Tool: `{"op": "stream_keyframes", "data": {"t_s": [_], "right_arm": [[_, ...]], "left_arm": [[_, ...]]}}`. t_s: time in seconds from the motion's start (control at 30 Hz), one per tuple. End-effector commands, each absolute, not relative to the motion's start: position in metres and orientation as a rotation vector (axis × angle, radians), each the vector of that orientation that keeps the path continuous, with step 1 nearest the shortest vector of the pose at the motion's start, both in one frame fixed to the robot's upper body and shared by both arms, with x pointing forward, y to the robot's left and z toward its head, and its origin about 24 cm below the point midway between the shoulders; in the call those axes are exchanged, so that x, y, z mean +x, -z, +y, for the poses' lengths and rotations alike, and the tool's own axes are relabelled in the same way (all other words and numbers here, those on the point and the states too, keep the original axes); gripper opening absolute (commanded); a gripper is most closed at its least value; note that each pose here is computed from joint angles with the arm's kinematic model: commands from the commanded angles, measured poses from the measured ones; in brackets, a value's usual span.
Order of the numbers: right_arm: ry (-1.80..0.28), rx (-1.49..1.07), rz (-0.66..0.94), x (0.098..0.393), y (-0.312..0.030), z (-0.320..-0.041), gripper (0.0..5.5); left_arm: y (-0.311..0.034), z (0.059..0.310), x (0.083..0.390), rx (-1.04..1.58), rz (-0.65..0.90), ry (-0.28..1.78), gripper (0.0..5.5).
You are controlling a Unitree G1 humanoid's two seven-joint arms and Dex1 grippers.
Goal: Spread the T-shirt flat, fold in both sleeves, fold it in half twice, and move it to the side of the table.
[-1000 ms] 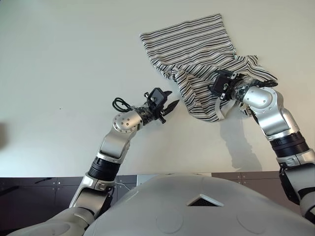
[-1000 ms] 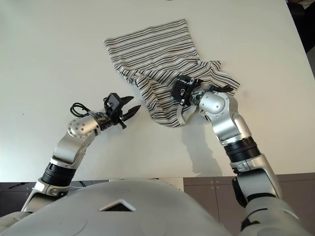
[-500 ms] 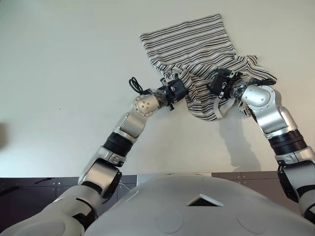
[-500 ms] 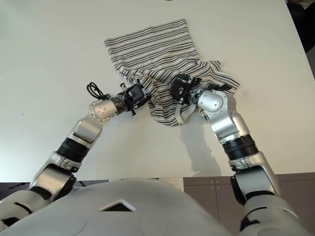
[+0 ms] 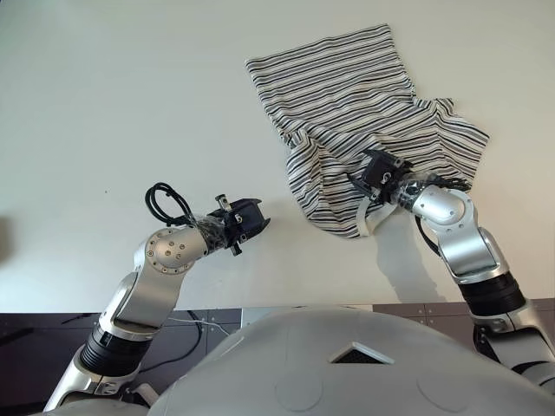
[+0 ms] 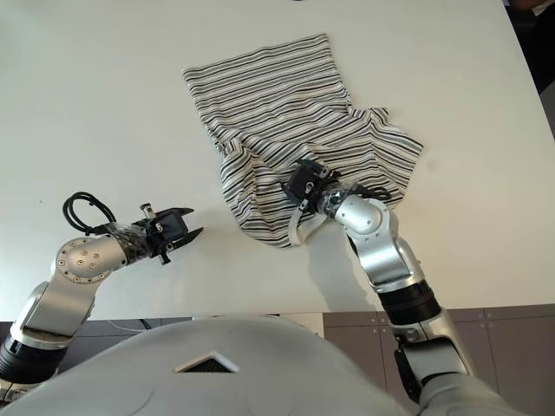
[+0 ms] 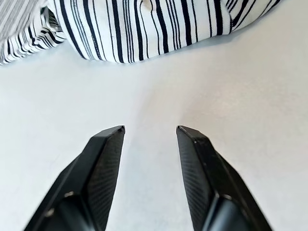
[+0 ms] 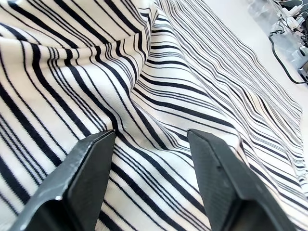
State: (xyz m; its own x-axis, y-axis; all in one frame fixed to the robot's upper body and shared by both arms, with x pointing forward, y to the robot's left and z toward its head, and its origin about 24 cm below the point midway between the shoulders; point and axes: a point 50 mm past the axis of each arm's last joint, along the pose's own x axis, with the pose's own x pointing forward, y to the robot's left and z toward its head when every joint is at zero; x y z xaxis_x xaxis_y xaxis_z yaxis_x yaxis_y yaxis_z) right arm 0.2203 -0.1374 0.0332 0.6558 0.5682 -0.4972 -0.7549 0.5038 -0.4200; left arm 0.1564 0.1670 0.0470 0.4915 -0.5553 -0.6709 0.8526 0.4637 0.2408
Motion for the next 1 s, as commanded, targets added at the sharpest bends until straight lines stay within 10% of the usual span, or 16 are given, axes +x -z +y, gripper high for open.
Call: {"op": "stream_keyframes", "data": {"t_s": [0.03, 0.23, 0.4, 0.7, 1.0], "right_arm": [[-0.805, -0.631, 0.207, 0.23, -0.067, -0.138, 2.74], [-0.827, -0.607, 0.157, 0.243, -0.079, -0.133, 2.74], [-0.785, -0.599, 0.146, 0.248, -0.08, -0.135, 2.74], [-0.664, -0.564, 0.219, 0.222, -0.066, -0.153, 2.74], [-0.502, -0.615, 0.225, 0.237, -0.075, -0.191, 2.74]], "left_arm": [[-0.075, 0.141, 0.201, 0.436, 0.302, 0.802, 2.0], [-0.055, 0.119, 0.233, 0.454, 0.313, 0.78, 2.0], [-0.008, 0.146, 0.218, 0.769, 0.504, 0.841, 2.0], [-0.034, 0.216, 0.136, 0.793, 0.737, 0.796, 2.0], [-0.06, 0.231, 0.16, 0.746, 0.601, 0.612, 2.0]]}}
